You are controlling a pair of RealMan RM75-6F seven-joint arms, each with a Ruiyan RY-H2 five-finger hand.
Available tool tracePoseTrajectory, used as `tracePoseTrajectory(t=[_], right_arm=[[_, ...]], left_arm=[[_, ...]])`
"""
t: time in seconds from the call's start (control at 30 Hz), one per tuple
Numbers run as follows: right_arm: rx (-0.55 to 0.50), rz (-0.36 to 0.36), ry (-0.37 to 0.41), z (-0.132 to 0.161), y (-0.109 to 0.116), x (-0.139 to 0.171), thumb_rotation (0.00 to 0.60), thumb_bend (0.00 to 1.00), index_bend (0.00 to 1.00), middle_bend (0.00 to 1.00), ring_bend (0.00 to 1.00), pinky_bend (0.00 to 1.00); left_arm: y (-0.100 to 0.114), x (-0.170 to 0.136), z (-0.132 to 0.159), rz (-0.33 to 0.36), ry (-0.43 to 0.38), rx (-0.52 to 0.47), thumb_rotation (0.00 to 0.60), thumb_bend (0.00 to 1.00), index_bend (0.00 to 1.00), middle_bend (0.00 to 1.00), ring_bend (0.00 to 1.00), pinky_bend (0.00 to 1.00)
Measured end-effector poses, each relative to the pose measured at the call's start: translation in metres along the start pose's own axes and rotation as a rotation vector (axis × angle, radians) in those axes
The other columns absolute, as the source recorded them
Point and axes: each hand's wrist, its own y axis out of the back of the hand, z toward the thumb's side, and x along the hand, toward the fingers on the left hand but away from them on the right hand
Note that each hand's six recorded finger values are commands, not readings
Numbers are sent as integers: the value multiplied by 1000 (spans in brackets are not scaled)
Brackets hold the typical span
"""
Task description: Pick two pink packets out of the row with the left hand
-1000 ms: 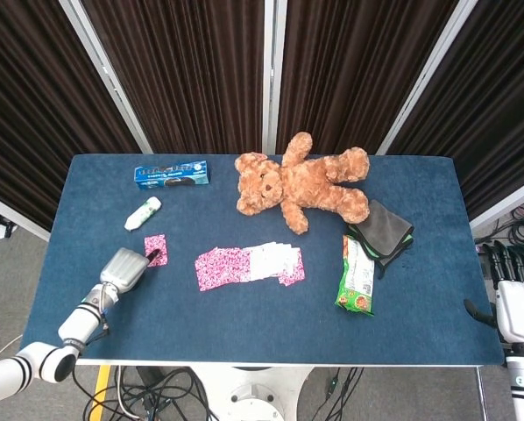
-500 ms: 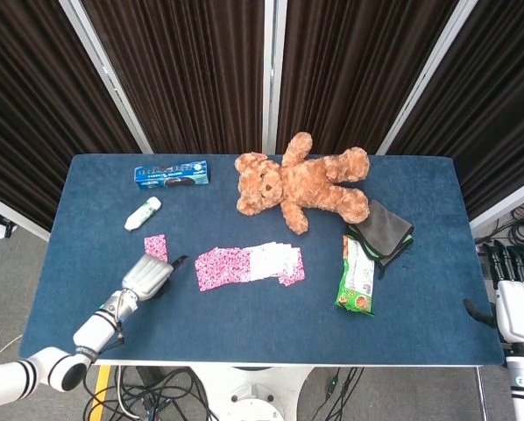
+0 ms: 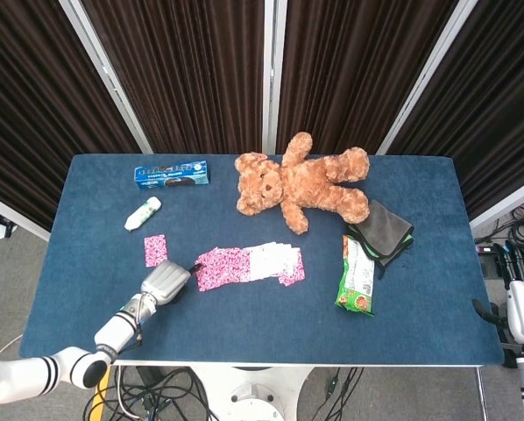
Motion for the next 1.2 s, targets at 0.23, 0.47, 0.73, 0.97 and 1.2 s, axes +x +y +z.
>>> tracePoseTrajectory(t=[0.23,0.47,0.73,0.97,1.2], right_arm=[[-6,4,-1,-2,-2,-1,600,113,0,0,0,0],[-7,-7,-3,-3,2,-1,600,113,0,0,0,0],[-4,1,7,-1,1,1,600,113,0,0,0,0],[-2,-11,13,2,4,3,600,113,0,0,0,0],[-2,-8,19,6,3,4,600,113,0,0,0,0]], left_arm=[[-8,-6,2,-28,-5,0,600,571,128,872,863,952],[-17,-25,7,-60,-24,8,600,574,128,872,864,952],[-30,-53,12,-111,-45,47,600,574,128,872,864,952],[-27,-76,11,-108,-44,60,600,574,128,872,864,952],[-12,-92,-2,-64,-1,66,600,576,133,877,867,952]])
